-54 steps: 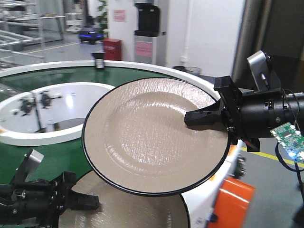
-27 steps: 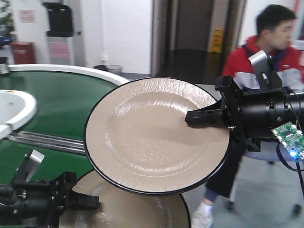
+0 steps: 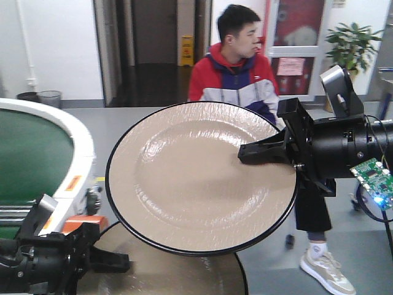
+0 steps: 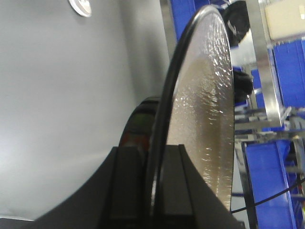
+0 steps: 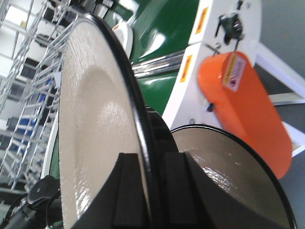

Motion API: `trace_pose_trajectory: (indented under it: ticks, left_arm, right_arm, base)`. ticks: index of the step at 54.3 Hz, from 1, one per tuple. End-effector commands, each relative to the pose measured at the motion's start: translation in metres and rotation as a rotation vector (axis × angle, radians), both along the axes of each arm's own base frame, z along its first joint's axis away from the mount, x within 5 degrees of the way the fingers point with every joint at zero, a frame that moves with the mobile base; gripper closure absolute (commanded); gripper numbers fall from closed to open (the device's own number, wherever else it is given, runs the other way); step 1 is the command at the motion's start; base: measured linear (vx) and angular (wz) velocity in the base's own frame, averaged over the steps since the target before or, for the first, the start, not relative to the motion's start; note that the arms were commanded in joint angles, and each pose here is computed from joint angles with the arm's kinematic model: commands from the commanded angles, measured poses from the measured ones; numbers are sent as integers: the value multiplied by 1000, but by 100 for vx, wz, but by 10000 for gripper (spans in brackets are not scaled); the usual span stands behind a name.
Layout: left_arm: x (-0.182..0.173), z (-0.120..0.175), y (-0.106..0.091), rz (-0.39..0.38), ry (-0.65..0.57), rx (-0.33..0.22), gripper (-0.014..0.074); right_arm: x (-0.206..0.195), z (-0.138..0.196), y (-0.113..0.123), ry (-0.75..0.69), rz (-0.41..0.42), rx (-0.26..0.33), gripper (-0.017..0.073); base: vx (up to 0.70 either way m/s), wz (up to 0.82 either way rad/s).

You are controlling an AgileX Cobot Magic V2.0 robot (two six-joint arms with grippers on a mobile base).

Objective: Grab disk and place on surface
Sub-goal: 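Hold the plate with both grippers while the base drives to the counter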

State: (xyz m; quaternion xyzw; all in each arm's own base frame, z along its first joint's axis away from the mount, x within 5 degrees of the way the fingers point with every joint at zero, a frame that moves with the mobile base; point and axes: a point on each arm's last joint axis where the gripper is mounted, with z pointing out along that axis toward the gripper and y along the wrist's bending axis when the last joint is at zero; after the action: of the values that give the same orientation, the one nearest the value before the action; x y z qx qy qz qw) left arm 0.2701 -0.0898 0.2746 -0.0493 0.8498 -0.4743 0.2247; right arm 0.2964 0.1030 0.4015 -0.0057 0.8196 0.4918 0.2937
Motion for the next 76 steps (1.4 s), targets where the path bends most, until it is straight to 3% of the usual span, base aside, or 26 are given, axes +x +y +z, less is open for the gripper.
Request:
trace_pose_trajectory:
  ticks: [1,28,76]
  left_arm:
    - [-2,27,-4,17,-40,-129,592]
    - [-2,27,-4,17,-40,-129,592]
    - [-2,27,-4,17,-40,-129,592]
  right_arm:
    - [-9,33,0,-81,-30,132,567]
    - [-9,33,0,-81,-30,132,567]
    - [-9,33,0,-81,-30,132,567]
  base:
    - [11,-43]
    - [19,-34]
    - [36,-11]
